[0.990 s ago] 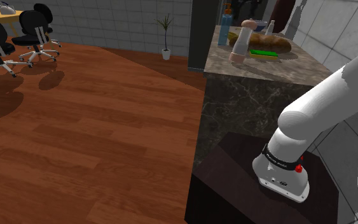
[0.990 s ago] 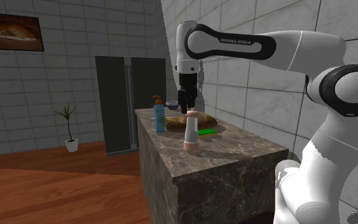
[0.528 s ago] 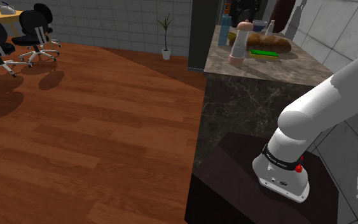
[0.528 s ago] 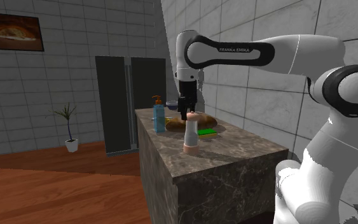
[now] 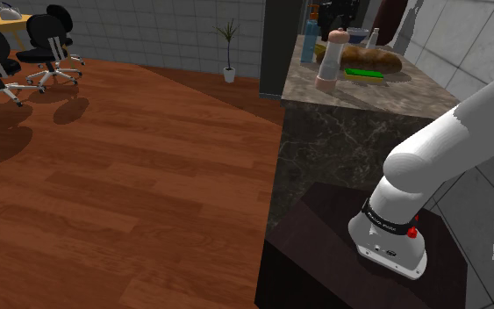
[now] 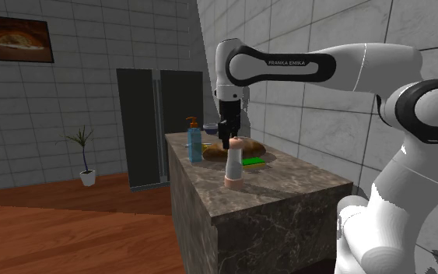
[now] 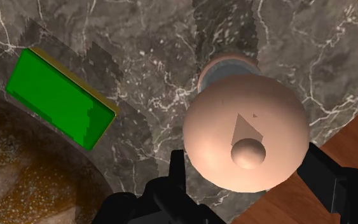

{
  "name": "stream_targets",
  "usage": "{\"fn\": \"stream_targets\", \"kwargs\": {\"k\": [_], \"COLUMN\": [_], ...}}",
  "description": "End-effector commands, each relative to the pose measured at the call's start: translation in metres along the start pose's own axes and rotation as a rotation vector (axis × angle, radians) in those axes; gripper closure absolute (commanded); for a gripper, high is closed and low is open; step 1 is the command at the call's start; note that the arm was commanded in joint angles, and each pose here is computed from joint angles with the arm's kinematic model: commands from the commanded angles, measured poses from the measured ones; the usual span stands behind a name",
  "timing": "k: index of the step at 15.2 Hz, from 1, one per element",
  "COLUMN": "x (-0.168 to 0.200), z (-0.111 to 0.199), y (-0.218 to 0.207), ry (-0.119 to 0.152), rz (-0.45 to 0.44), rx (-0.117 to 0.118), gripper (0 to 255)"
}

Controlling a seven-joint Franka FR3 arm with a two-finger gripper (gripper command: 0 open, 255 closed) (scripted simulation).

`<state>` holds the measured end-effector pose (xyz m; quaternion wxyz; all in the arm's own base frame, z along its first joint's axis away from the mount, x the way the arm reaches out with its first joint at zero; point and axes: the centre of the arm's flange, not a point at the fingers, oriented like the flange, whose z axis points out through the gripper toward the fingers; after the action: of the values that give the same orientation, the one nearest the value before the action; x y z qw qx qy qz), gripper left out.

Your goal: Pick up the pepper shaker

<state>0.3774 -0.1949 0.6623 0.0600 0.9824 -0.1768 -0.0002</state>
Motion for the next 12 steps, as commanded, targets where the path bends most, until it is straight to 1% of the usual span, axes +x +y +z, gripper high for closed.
{"fn": "stream_targets", "kwargs": {"k": [1, 4, 12], "x": [0.0, 0.001, 0.001], "z": [0.002, 0.002, -0.04], "y": [0.0, 0.0, 0.005], "ry": [-0.004, -0.004, -0.004], "rz": [-0.001, -0.001, -0.001], "rx": [0.001, 0.001, 0.001], "gripper": [255, 255, 255]}}
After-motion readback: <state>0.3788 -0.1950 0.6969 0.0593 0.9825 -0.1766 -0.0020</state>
